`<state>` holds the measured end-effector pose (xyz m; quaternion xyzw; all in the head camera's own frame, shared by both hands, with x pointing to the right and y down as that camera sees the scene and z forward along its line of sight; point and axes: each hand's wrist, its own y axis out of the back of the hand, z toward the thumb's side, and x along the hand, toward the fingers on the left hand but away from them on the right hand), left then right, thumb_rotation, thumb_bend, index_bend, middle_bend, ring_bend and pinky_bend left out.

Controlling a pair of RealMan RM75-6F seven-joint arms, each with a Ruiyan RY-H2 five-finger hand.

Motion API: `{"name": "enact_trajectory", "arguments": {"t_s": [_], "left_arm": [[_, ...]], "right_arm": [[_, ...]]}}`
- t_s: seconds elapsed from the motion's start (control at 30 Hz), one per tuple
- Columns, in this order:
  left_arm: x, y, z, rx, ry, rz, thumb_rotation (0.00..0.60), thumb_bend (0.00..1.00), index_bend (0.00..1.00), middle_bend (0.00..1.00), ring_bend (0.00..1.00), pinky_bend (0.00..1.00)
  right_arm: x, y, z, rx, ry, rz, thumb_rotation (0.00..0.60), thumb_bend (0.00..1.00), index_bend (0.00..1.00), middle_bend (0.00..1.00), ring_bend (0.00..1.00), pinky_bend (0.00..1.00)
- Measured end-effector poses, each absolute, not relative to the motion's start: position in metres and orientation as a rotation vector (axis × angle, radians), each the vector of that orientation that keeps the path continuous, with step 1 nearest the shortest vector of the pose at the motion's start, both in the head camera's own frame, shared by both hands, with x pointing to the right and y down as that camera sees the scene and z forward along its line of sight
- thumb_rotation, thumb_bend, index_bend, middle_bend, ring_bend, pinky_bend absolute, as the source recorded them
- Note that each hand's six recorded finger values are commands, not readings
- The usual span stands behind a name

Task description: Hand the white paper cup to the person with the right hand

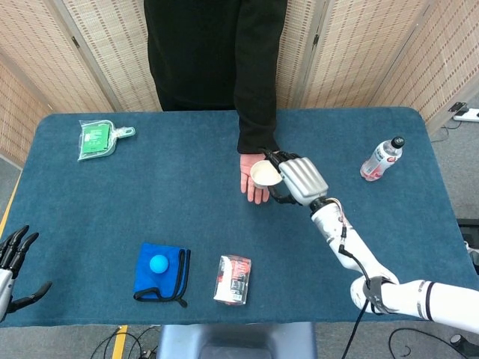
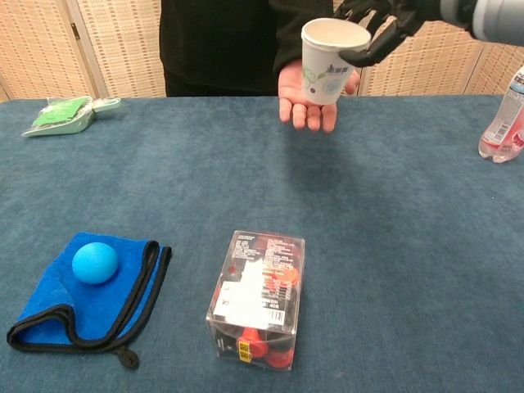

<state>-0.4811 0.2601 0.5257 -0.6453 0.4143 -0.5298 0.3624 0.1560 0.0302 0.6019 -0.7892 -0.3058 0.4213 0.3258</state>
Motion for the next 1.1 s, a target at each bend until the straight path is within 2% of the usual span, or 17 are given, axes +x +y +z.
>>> {"name": "enact_trajectory", "arguments": {"t_s": [0.13,0.2,0.3,0.4,0.63,0.87,1.1], "left_arm": [[-0.485,0.259,0.527,-1.656,1.064,-1.388,0.6,0.27,0.11,0.0,0.0,0.17],[-0.484,0.259,0.527,-1.658,1.064,-1.384,0.6,0.27,0.11,0.0,0.0,0.17],[-0.482,0.259,0.526,-1.66,1.059,-1.373,0.6,0.27,0.11,0.0,0.0,0.17],[-0.483,0.26,0.527,-1.657,1.053,-1.381,0.6,0.27,0.11,0.0,0.0,0.17],[-0.479,0.26,0.526,-1.647,1.049,-1.369,0.6,0.27,0.11,0.0,0.0,0.17],[-0.472,0.262,0.526,-1.633,1.03,-1.348,0.6,0.27,0.11,0.0,0.0,0.17],[-0.466,0.263,0.528,-1.626,1.012,-1.336,0.6,0.27,0.11,0.0,0.0,0.17]], "right_arm": [[0.148,0.027,0.615,-2.078,-0.764,1.124,0.6,0.32,0.04,0.18,0.19,0.26],[0.145,0.029,0.62,-2.096,-0.727,1.137,0.6,0.3,0.0,0.11,0.12,0.18],[0.146,0.03,0.62,-2.108,-0.697,1.143,0.6,0.28,0.0,0.05,0.06,0.11],[0.15,0.031,0.612,-2.109,-0.699,1.139,0.6,0.26,0.0,0.0,0.0,0.04],[0.176,0.043,0.574,-2.052,-0.733,1.12,0.6,0.25,0.0,0.0,0.0,0.01],[0.232,0.083,0.551,-1.886,-0.784,1.095,0.6,0.25,0.0,0.0,0.0,0.0],[0.326,0.156,0.553,-1.618,-0.875,1.085,0.6,0.25,0.0,0.0,0.0,0.0]]}}
